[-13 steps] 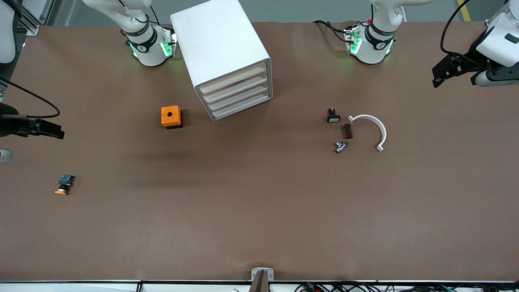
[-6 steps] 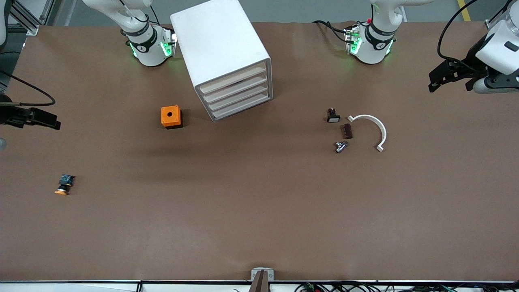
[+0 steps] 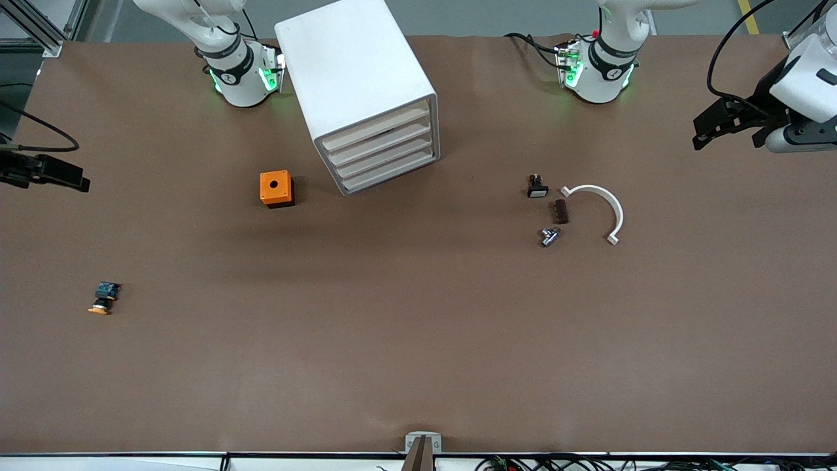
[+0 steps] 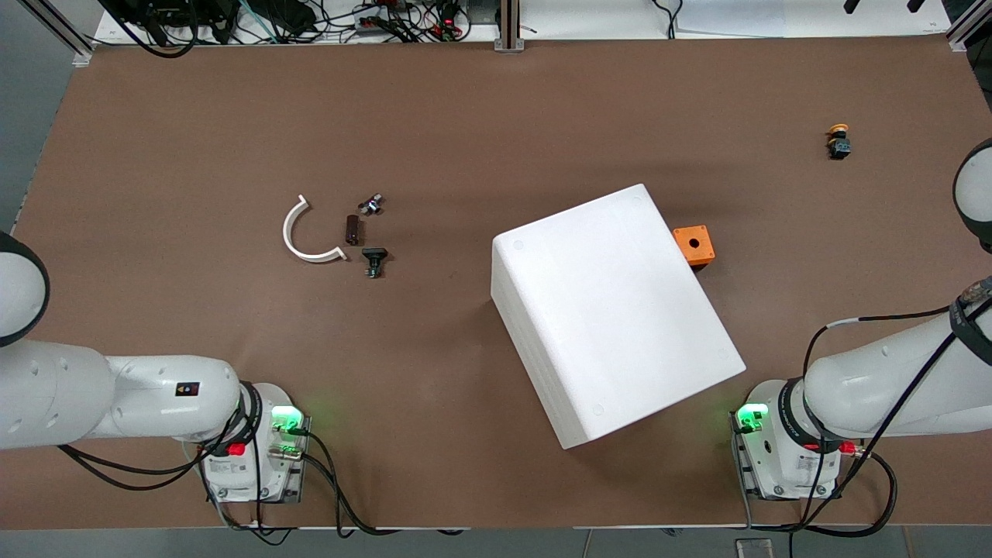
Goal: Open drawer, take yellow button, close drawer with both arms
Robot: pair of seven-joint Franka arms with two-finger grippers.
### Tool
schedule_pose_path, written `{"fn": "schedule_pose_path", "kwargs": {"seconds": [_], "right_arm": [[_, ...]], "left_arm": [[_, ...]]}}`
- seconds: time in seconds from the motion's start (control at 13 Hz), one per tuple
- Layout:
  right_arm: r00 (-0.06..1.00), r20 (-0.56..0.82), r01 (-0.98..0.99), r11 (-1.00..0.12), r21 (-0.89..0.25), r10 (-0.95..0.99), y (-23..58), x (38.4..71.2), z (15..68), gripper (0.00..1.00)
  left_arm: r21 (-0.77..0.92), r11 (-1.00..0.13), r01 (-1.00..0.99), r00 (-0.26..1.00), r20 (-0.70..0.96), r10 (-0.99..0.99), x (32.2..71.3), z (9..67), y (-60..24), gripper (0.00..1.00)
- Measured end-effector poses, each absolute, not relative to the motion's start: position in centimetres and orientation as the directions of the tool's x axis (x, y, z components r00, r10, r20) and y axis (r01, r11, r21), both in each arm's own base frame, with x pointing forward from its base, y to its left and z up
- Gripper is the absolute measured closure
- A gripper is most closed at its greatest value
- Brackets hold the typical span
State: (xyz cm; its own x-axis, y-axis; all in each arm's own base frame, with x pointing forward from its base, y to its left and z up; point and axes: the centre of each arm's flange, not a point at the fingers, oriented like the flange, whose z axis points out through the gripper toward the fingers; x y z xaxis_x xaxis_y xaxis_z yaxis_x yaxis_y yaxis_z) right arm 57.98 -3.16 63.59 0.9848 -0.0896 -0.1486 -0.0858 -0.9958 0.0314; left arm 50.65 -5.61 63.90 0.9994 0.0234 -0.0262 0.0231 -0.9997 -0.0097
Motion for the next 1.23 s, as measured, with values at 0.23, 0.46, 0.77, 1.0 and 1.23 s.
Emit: {"fn": "schedule_pose_path", "kwargs": {"seconds": [0.23, 0.46, 0.77, 1.0, 1.23], "right_arm": [[0.984, -0.143, -0.100, -0.995, 0.012, -0.101, -2.9, 57.5, 64.0, 0.00], [0.989, -0.108, -0.103, -0.995, 0.004, -0.103, -2.9, 57.0, 62.6, 0.00], [0.994, -0.028, -0.102, -0.995, -0.011, -0.102, -2.8, 53.4, 62.3, 0.00], [0.995, -0.005, -0.101, -0.995, -0.015, -0.101, -2.7, 52.4, 62.8, 0.00], [0.995, 0.010, -0.102, -0.995, -0.016, -0.102, -2.7, 52.6, 63.0, 0.00]], "left_arm": [[-0.011, -0.999, 0.036, 0.999, -0.033, 0.037, 50.6, 63.9, -4.8, 0.00], [-0.011, -0.999, 0.037, 0.999, -0.032, 0.037, 50.6, 64.1, -4.8, 0.00], [-0.010, -0.999, 0.037, 0.999, -0.019, 0.037, 50.6, 64.7, -4.8, 0.00], [-0.010, -0.999, 0.037, 0.999, -0.017, 0.037, 50.6, 64.8, -4.8, 0.00], [-0.010, -0.999, 0.037, 0.999, -0.017, 0.037, 50.6, 64.8, -4.8, 0.00]]}}
